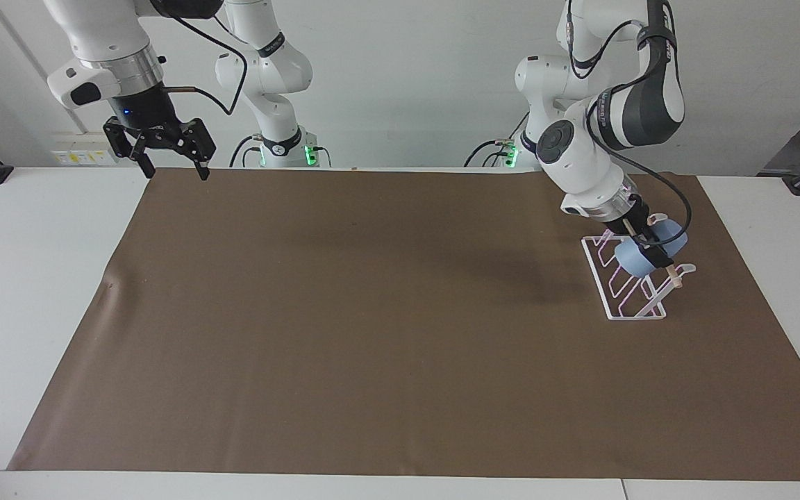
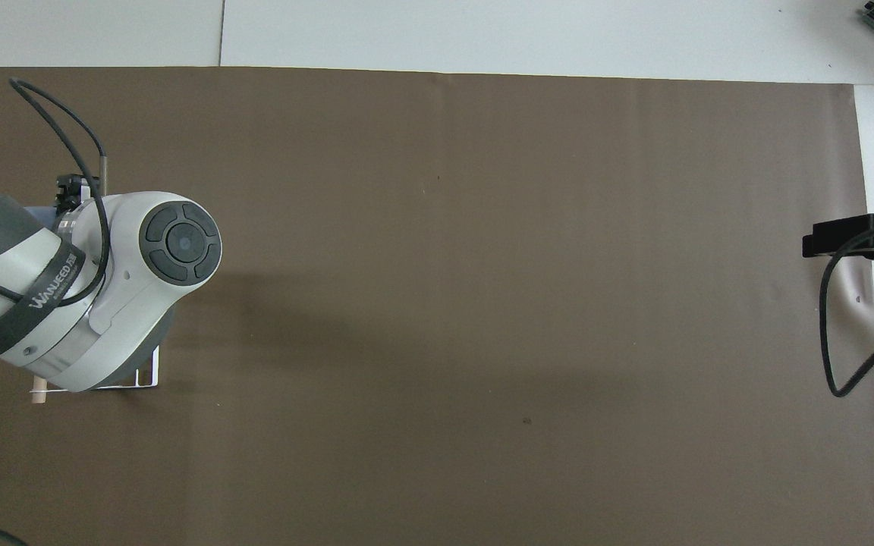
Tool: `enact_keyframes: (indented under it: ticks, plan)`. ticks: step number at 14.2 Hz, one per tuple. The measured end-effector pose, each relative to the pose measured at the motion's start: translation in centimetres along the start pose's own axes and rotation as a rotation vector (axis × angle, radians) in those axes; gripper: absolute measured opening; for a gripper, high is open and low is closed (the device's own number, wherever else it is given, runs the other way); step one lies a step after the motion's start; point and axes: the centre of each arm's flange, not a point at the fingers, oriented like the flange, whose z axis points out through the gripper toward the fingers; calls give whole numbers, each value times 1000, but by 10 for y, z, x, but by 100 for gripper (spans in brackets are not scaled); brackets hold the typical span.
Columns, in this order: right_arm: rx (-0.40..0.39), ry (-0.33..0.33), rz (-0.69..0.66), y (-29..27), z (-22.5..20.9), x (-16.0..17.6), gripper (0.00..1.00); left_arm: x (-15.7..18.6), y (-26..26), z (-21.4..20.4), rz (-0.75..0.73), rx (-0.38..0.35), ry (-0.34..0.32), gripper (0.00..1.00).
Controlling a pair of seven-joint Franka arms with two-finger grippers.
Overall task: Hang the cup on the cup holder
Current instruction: 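Lower the blue cup onto the wire rack peg with the left gripper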
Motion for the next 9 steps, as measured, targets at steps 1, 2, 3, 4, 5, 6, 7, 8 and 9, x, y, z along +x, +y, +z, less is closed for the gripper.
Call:
enact_keyframes:
  ticks: [1,2,3,4,5,6,7,8,9]
  plan:
    - [0,-4,-2,-1,2,1,100,0,0,3,15,9,-2,81]
    - [-1,-10,-3,-2,3,0,100,0,0,7,26,19,-2,81]
    - [-2,-17,-5,-3,4,0,100,0,2,13,33,27,1,81]
    - [-2,-20,-1,-3,4,0,100,-2,4,21,38,32,3,81]
    - [-2,-21,2,-4,5,-1,100,-3,6,28,41,33,4,81]
    - [-2,-22,2,-5,5,-1,100,-4,8,32,44,32,5,81]
    - [-2,-23,2,-5,6,-1,100,-3,10,35,47,32,7,81]
    - [-3,-25,2,-5,6,-1,100,-1,11,36,53,33,10,81]
    - [-3,-29,3,-4,7,-1,100,2,13,37,59,37,14,81]
